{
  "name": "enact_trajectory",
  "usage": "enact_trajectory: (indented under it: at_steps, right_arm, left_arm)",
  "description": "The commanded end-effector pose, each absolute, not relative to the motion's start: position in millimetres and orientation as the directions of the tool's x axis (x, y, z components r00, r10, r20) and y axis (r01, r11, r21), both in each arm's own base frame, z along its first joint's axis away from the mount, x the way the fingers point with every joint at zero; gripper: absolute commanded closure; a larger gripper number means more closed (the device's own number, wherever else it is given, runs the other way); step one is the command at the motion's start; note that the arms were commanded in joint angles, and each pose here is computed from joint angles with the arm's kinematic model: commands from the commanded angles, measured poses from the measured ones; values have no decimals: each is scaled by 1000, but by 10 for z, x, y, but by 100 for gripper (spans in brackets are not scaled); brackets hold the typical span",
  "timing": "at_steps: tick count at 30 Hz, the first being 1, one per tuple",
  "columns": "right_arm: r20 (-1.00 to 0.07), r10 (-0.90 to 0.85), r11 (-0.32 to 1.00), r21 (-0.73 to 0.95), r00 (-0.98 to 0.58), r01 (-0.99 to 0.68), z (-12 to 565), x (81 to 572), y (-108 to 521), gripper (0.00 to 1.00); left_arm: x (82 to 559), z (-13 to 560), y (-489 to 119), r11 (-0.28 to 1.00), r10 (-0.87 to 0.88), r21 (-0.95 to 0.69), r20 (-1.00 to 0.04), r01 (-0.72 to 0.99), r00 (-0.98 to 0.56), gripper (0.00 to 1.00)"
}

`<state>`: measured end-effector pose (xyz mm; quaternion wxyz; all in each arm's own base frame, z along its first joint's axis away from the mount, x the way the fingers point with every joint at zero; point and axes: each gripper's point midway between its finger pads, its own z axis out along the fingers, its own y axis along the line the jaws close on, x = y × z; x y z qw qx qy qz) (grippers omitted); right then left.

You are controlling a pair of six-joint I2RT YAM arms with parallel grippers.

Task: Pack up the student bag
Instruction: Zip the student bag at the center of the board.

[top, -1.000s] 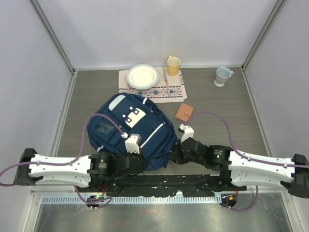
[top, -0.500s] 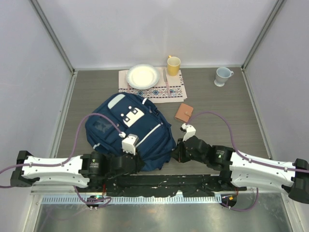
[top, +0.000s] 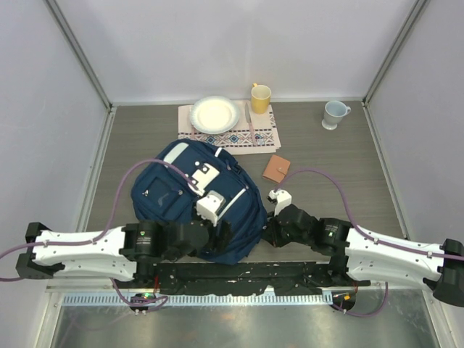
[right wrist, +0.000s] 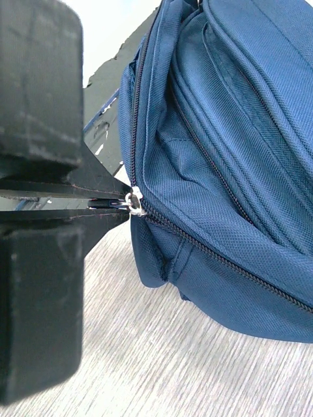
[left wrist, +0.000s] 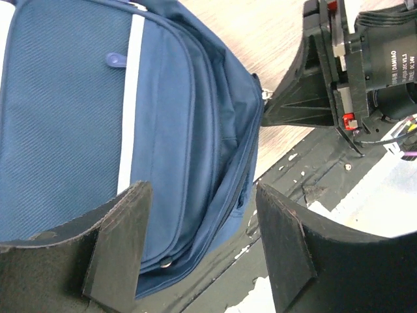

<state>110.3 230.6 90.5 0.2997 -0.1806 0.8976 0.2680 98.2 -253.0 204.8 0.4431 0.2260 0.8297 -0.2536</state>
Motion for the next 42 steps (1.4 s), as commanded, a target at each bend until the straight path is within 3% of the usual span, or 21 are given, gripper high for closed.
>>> enact_trajectory:
  at_steps: [1, 8, 15, 18, 21, 22, 24, 28, 37, 42]
  right_arm:
    - [-686, -151, 749, 390, -711, -535, 1180, 1128, 2416, 99]
    - [-704, -125, 743, 400, -699, -536, 1281, 1148, 2419, 99]
    - [-707, -112, 724, 424, -699, -544, 1349, 1118, 2435, 99]
    - [-715, -102, 706, 438, -691, -557, 1398, 1094, 2436, 99]
    - [-726, -83, 702, 444, -683, -557, 1430, 1105, 2417, 99]
    - [-726, -80, 704, 444, -683, -555, 1428, 1107, 2410, 99]
    - [-723, -78, 741, 419, -686, -525, 1353, 1156, 2351, 99]
    - [-695, -106, 837, 324, -711, -441, 1100, 1262, 2191, 99]
    - [-700, -142, 881, 232, -700, -411, 965, 1406, 2171, 99]
    - [-682, -161, 902, 191, -713, -387, 830, 1486, 2133, 99]
  left_arm:
    - [903, 2041, -2939, 680, 224, -188, -867, 708, -446, 31]
    - [740, 1645, -3493, 594, 337, -179, -829, 784, -446, 31]
    - [839, 1452, -3641, 608, 378, -102, -835, 787, -400, 28]
    - [871, 1365, -3641, 627, 378, -96, -830, 773, -410, 33]
    - [911, 1260, -3559, 673, 362, -97, -821, 734, -440, 59]
    - [927, 1211, -3503, 690, 365, -90, -813, 718, -453, 81]
    - [932, 1181, -3384, 711, 369, -84, -801, 698, -472, 98]
    - [919, 1088, -3039, 778, 308, -130, -774, 615, -553, 100]
    - [951, 1167, -2124, 896, 122, -204, -741, 395, -660, 100]
    - [934, 1339, -2038, 885, 11, -311, -730, 347, -683, 100]
